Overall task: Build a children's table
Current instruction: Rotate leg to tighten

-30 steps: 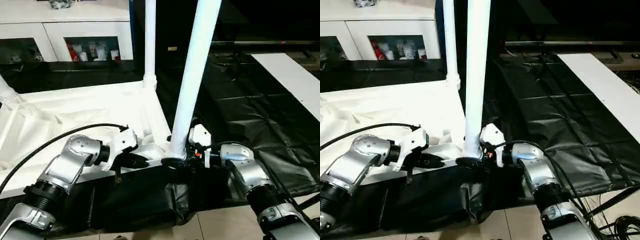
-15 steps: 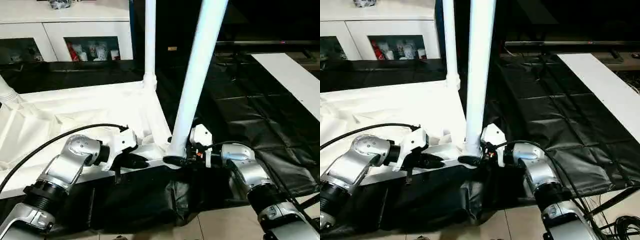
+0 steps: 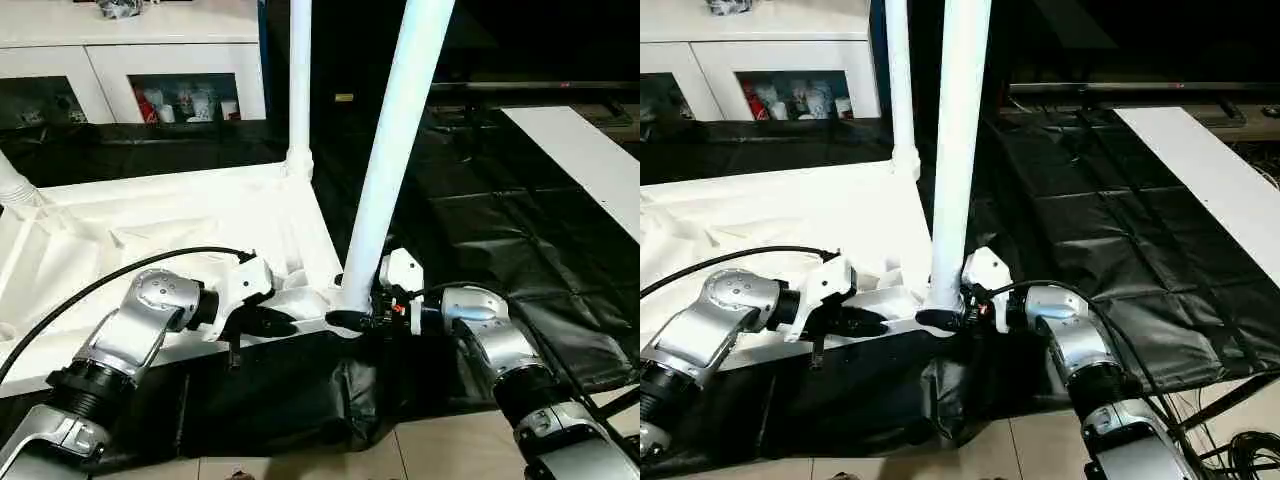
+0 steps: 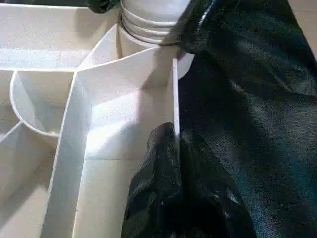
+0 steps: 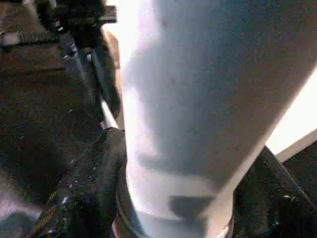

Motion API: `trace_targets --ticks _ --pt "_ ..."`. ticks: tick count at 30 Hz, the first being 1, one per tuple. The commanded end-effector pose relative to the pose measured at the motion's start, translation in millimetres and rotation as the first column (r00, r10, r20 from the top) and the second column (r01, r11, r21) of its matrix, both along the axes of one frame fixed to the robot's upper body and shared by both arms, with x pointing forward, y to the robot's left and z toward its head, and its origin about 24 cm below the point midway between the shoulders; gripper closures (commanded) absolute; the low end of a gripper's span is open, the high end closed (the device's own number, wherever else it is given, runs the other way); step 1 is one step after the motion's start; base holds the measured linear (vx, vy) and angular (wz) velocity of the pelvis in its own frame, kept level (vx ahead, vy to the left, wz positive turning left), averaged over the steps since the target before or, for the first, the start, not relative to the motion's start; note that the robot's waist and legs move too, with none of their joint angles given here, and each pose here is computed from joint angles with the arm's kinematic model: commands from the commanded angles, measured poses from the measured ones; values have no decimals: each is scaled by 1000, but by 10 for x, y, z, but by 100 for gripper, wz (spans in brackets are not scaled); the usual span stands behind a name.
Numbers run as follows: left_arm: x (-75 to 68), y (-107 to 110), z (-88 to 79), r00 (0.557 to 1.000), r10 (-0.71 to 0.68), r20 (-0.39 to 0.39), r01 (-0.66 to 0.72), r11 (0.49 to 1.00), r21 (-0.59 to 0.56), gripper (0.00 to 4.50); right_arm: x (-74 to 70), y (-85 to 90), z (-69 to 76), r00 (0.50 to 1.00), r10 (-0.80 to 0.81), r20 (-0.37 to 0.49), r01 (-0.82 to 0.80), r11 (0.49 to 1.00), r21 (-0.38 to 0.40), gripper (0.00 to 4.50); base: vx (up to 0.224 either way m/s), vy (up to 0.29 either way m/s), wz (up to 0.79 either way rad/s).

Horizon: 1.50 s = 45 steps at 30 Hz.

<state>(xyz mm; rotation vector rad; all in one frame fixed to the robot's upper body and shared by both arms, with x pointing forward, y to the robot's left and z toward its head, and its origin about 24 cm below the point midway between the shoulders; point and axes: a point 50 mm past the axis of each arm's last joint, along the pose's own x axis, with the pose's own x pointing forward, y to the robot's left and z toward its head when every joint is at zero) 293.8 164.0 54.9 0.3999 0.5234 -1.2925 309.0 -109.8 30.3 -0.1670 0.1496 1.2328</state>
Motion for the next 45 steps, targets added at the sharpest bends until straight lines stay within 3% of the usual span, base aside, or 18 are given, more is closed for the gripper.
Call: trace_targets --ticks 1,6,10,15,20,22,25,27,31,32,33,35,36,37,38,42,45 --pt "69 -2 2 998 48 29 -49 998 29 450 102 23 19 990 -138 -2 138 990 43 184 0 0 0" --pt "177 -57 -67 985 162 53 -164 986 42 450 168 180 -18 950 -303 -71 310 943 126 185 0 0 0" --pt "341 -203 -119 944 320 86 -323 946 24 450 201 540 -29 900 -422 -112 435 888 149 185 0 0 0" --pt "485 -352 -137 883 459 103 -462 887 5 450 239 814 -74 828 -549 -113 556 830 46 186 0 0 0" --pt "589 -435 -152 825 549 136 -554 833 -3 450 249 922 -121 773 -620 -135 622 783 -31 186 0 0 0" --pt "587 -445 -157 829 543 133 -547 837 -2 450 241 936 -108 784 -595 -180 606 795 11 186 0 0 0" --pt "567 -454 -162 847 517 123 -521 854 -6 450 245 931 -88 785 -585 -204 604 796 44 186 0 0 0" --pt "550 -457 -161 863 491 119 -493 870 -14 450 261 914 -62 779 -586 -223 613 787 70 130 0 0 0" --pt "498 -428 -158 897 428 109 -428 904 -28 450 314 794 -14 781 -587 -211 614 784 90 107 -3 3 -5" --pt "498 -428 -158 897 428 109 -428 904 -28 450 314 794 -14 781 -587 -211 614 784 90 81 -12 13 -19" --pt "463 -406 -151 913 394 108 -392 919 -40 450 325 705 18 812 -569 -128 581 809 92 81 0 0 0" --pt "433 -396 -139 925 366 107 -362 931 -53 450 307 647 35 852 -522 -42 524 848 85 72 0 0 0" --pt "433 -396 -139 925 366 107 -362 931 -53 450 307 647 35 852 -522 -42 524 848 85 72 0 0 0" --pt "380 -366 -120 946 306 110 -300 952 -68 450 248 543 30 902 -431 -28 432 896 100 72 0 0 0" --pt "347 -342 -117 956 274 103 -268 961 -71 450 216 468 30 921 -388 -15 388 916 105 72 0 0 0" --pt "240 -264 -104 983 168 81 -163 985 -65 450 127 221 40 959 -281 44 277 957 82 72 42 -15 2" --pt "189 -238 -88 991 116 67 -112 991 -70 450 96 122 52 969 -241 44 237 968 77 72 55 -20 -1"
